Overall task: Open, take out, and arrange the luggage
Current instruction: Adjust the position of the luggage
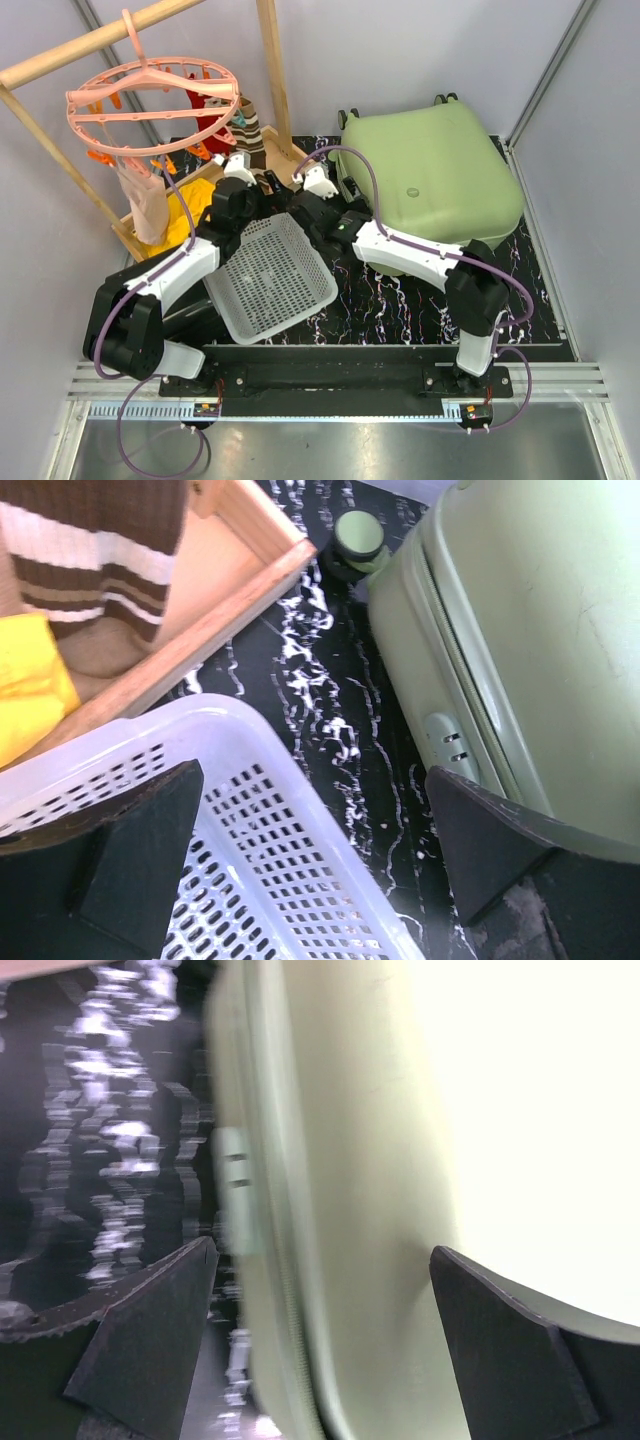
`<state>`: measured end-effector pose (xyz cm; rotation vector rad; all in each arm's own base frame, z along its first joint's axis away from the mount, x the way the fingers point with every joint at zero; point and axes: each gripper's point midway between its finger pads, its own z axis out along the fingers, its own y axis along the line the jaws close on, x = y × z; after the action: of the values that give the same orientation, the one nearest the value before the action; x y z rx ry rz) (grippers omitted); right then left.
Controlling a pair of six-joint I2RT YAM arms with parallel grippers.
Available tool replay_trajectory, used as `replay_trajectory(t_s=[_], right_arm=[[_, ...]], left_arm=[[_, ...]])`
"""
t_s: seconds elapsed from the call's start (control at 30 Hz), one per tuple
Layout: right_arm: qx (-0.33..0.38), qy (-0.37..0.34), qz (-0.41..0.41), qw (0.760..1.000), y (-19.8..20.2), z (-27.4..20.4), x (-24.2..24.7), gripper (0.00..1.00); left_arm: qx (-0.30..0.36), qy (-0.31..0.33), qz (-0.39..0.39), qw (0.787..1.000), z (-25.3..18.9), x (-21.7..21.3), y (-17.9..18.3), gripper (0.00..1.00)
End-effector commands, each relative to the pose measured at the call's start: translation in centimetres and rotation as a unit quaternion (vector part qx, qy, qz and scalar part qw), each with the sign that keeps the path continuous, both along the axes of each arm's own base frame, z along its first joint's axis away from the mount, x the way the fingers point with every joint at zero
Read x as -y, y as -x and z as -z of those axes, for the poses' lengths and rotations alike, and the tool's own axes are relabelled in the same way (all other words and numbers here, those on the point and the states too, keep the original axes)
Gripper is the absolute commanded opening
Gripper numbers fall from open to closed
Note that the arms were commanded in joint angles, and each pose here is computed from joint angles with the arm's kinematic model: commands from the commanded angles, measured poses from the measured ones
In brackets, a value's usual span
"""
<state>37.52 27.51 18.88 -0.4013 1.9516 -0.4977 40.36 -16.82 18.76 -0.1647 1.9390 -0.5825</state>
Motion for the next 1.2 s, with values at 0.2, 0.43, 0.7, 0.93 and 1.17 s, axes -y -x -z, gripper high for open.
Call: replay_trajectory(t_s=[0.2, 0.43, 0.7, 0.93, 1.17], right_arm=[[0.062, 0.056, 0.071, 0.994, 1.6, -7.4, 6.9, 0.97], [0.066, -0.01, 0.083, 0.994, 3.8, -8.8, 8.9, 1.0], [0.052, -0.012, 0.088, 0.995, 5.2, -7.7, 10.3, 1.0], [0.047, -0.001, 0.077, 0.996, 5.9, -6.8, 9.5, 1.0], [0.044, -0.01, 0.07, 0.997, 6.1, -6.4, 8.5, 1.0]], left_arm=[[0.047, 0.038, 0.082, 0.995, -3.1, 5.9, -0.5, 0.95], [-0.016, 0.062, 0.168, 0.984, 0.5, 14.3, -0.1, 0.95], [-0.041, 0.072, 0.195, 0.977, 2.8, 18.2, -0.6, 0.95], [-0.075, 0.031, 0.192, 0.978, 6.3, 18.5, 0.1, 0.84], [-0.081, 0.034, 0.172, 0.981, 7.8, 17.1, 1.6, 0.81]])
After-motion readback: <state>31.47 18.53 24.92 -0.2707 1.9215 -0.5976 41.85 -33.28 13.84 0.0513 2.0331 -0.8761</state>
